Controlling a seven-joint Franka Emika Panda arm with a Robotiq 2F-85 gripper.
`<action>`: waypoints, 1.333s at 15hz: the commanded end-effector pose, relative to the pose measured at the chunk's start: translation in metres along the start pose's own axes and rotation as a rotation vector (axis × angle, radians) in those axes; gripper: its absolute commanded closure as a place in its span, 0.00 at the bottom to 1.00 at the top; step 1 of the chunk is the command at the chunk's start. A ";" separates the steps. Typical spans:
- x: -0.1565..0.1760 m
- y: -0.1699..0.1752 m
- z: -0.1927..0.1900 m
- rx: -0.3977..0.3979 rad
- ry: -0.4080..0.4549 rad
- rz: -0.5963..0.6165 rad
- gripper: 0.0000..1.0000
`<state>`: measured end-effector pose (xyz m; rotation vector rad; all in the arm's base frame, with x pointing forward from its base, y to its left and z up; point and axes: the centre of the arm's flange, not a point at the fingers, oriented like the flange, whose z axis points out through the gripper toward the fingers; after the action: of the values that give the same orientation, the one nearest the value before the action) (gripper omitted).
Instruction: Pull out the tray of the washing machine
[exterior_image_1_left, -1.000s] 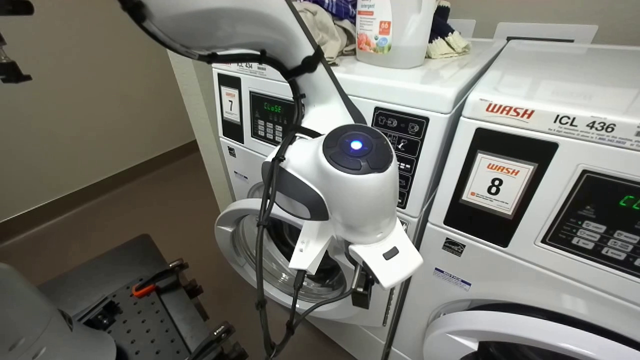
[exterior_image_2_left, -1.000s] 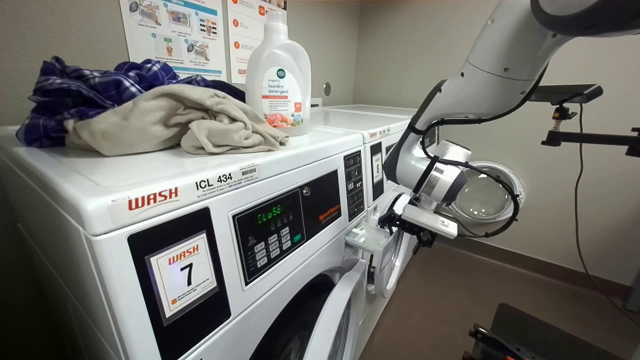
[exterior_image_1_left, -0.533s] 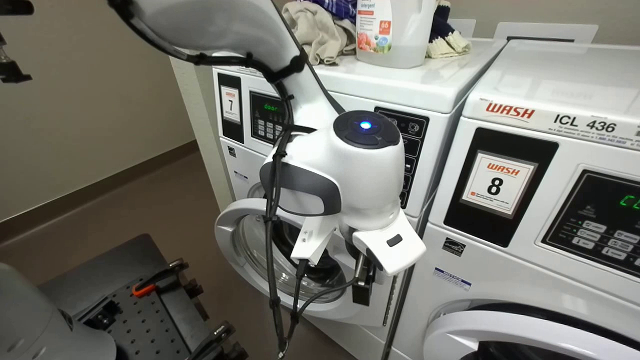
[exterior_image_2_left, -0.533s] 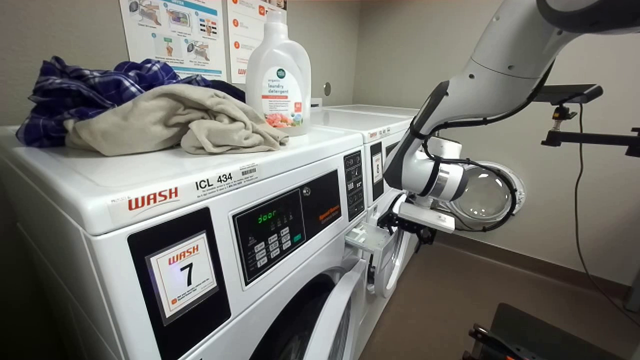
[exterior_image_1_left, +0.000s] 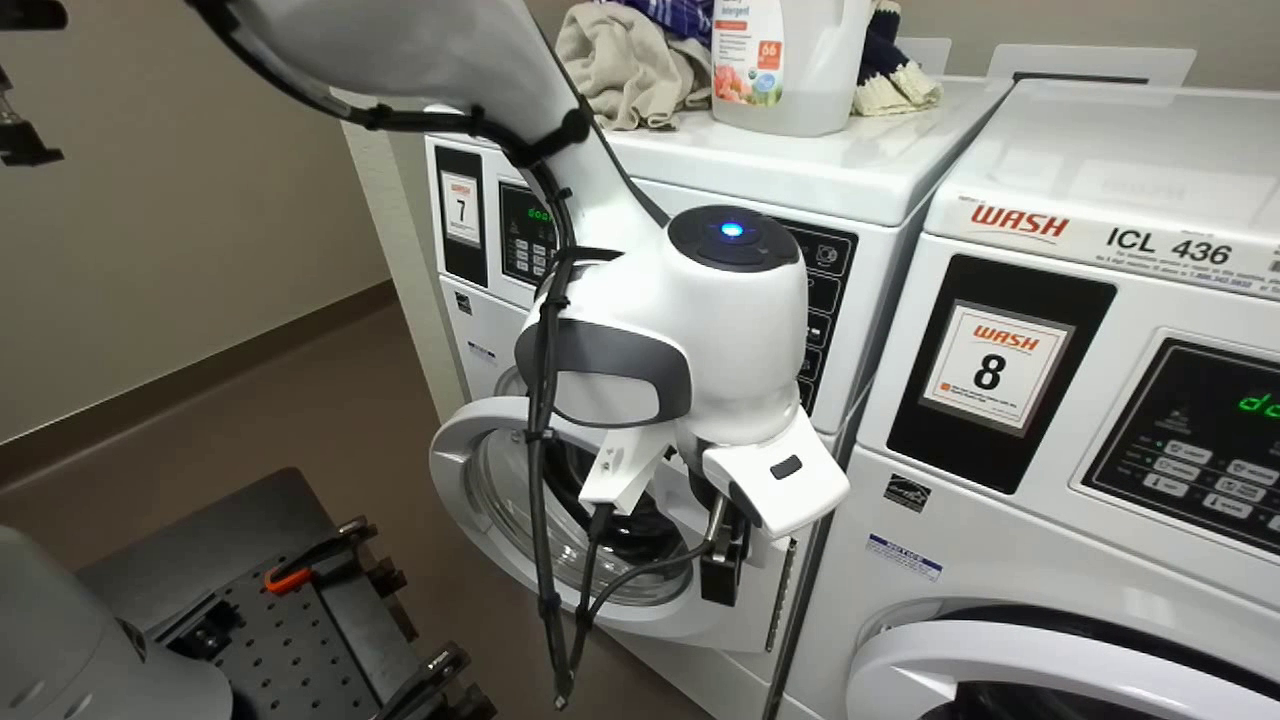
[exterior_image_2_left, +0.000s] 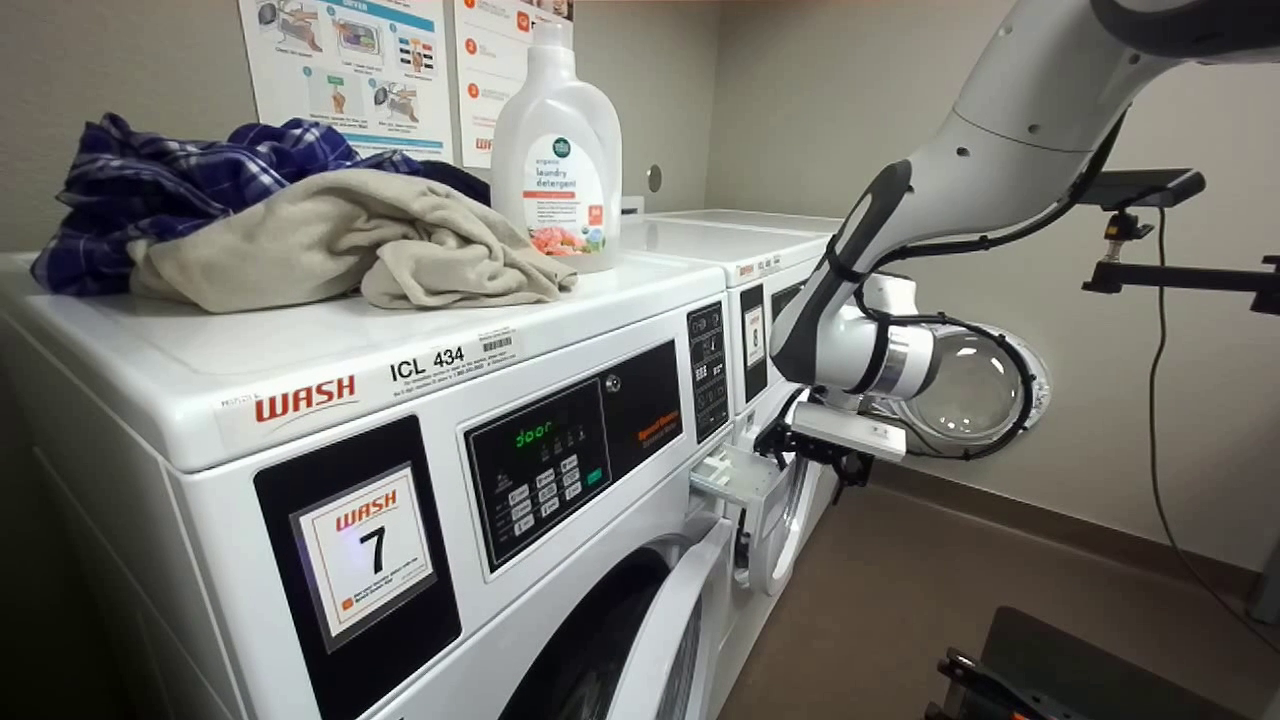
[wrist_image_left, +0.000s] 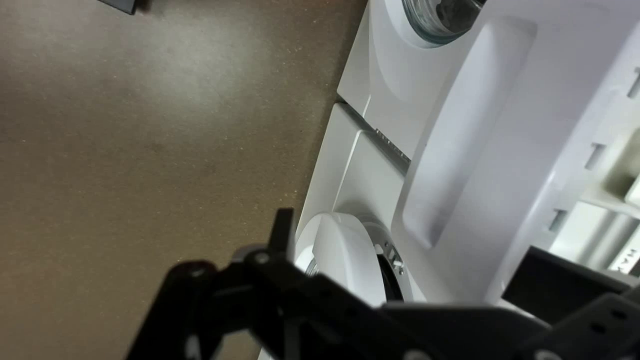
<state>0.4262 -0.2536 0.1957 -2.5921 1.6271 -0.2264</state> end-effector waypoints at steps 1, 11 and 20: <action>-0.009 0.004 -0.019 0.026 0.013 0.011 0.00; -0.013 -0.026 -0.096 0.110 0.047 -0.059 0.00; -0.037 -0.062 -0.176 0.094 0.030 -0.302 0.00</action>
<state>0.4456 -0.2100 0.3394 -2.7275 1.2636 -0.3830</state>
